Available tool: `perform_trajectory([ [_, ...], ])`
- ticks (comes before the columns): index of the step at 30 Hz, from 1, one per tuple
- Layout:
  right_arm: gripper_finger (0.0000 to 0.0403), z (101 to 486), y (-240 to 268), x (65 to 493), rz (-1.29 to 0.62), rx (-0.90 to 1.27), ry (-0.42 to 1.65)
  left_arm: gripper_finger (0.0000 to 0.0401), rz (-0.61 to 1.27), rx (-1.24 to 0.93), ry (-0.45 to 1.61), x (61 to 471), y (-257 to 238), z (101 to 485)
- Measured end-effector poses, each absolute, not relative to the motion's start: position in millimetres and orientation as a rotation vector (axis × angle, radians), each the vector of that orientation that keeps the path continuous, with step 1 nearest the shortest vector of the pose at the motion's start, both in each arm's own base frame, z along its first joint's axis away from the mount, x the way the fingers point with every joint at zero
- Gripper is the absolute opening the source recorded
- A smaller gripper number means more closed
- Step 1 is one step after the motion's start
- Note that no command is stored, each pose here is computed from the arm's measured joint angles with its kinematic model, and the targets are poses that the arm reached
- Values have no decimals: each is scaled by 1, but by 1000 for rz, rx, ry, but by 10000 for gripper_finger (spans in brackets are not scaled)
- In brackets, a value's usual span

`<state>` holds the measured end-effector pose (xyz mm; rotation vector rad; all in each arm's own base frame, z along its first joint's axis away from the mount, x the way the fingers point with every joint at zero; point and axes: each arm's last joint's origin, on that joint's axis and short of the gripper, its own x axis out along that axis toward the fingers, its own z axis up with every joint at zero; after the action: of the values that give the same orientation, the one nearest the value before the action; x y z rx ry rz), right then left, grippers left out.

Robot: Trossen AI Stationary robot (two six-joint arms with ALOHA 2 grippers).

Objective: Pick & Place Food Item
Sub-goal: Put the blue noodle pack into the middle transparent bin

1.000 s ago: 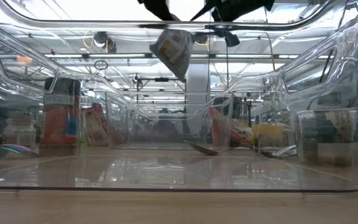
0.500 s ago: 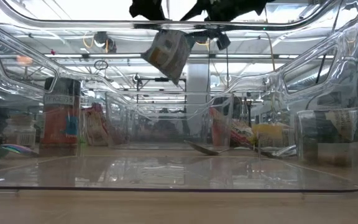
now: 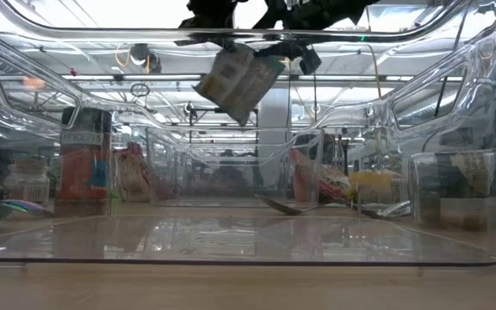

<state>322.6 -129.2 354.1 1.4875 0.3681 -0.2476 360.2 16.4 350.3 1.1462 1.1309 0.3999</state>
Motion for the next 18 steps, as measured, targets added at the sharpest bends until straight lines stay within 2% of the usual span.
perform_trajectory([
  [12,154,354,-129,322,-257,1511,375,0,437,1192,1157,359,16,351],
  [18,120,354,-129,322,-252,1502,378,0,429,1204,1158,359,15,351],
])
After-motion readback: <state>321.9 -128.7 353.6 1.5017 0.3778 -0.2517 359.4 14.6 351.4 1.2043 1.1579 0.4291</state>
